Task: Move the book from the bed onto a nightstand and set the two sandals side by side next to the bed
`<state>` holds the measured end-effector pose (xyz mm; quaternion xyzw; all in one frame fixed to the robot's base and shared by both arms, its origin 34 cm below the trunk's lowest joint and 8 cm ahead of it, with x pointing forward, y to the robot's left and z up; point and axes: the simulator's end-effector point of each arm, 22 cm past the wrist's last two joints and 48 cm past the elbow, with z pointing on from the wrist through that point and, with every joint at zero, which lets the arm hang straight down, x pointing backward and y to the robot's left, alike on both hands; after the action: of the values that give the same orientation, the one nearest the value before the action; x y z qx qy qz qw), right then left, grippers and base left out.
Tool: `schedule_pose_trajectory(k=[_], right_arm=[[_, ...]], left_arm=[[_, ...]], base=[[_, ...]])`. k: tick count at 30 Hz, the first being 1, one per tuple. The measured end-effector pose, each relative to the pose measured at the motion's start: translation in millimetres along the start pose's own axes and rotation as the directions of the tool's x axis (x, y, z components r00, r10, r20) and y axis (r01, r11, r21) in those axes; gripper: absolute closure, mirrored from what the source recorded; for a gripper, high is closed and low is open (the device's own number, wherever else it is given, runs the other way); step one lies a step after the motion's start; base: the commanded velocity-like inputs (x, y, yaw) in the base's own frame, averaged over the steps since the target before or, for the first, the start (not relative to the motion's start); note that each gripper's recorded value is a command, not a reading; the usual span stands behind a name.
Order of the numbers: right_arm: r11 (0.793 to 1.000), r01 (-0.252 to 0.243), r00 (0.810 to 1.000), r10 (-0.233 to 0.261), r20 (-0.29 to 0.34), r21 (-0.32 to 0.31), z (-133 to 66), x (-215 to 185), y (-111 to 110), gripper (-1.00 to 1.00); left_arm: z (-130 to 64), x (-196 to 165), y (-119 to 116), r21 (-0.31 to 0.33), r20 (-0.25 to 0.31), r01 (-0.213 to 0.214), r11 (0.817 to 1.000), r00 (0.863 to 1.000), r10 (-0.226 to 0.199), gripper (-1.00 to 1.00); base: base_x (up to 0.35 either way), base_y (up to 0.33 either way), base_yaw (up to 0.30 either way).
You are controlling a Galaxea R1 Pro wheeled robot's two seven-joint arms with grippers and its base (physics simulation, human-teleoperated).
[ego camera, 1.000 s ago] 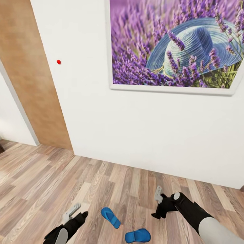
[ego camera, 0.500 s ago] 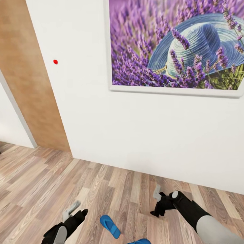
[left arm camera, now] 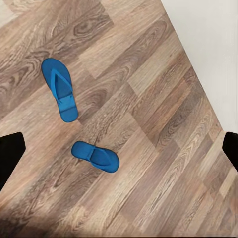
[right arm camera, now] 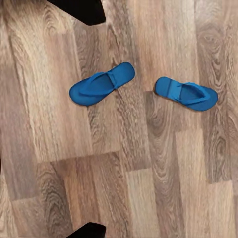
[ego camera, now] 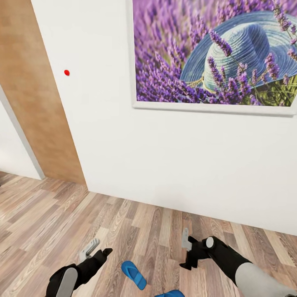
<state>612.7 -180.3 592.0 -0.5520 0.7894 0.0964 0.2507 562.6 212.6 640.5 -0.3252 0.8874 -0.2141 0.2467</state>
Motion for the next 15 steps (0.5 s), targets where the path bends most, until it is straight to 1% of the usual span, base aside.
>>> schedule_pose_trajectory(k=[3, 4, 5, 6, 7, 10, 11, 15], right_arm=[[0.995, 0.088, 0.996, -0.089, -0.024, -0.055, 8.3, 22.4, 18.4, -1.00], [0.995, 0.089, 0.996, -0.090, -0.024, -0.055, 9.8, 23.3, 18.8, -1.00], [0.991, 0.117, 0.992, -0.119, -0.027, -0.071, 11.6, 29.5, 23.2, -1.00], [0.981, 0.169, 0.985, -0.173, -0.030, -0.098, 12.7, 39.2, 29.1, -1.00], [0.980, 0.170, 0.984, -0.174, -0.030, -0.099, 14.2, 40.2, 29.5, -1.00], [0.968, 0.218, 0.974, -0.224, -0.031, -0.126, 17.4, 51.7, 35.5, -1.00], [0.968, 0.219, 0.974, -0.224, -0.031, -0.126, 18.9, 52.6, 35.9, -1.00], [0.958, 0.249, 0.966, -0.256, -0.036, -0.144, 22.4, 64.7, 39.0, -1.00]], left_arm=[[3.3, 2.0, 1.1, 0.008, -0.004, 0.006, 1.000, 1.000, -0.006, -1.00], [4.6, 2.7, 2.1, 0.008, -0.004, 0.006, 1.000, 1.000, -0.006, -1.00], [5.8, 3.1, 2.8, 0.010, -0.005, 0.009, 1.000, 1.000, -0.009, -1.00], [6.2, 1.8, 6.0, 0.010, -0.002, 0.019, 1.000, 1.000, -0.019, -1.00], [7.5, 2.4, 7.0, 0.011, -0.002, 0.020, 1.000, 1.000, -0.020, -1.00], [9.6, -1.1, 16.8, 0.006, 0.008, 0.045, 0.999, 0.999, -0.045, -1.00], [10.9, -0.5, 17.9, 0.007, 0.008, 0.046, 0.999, 0.999, -0.046, -1.00], [14.4, -3.0, 28.3, 0.004, 0.019, 0.069, 0.998, 0.997, -0.069, -1.00]], base=[[0.001, 0.000, 0.000], [0.001, 0.000, 0.000], [0.000, 0.000, 0.000], [0.000, 0.000, 0.000], [0.000, 0.000, 0.000], [0.000, 0.000, 0.000], [0.000, 0.000, 0.000], [0.000, 0.000, 0.000]])
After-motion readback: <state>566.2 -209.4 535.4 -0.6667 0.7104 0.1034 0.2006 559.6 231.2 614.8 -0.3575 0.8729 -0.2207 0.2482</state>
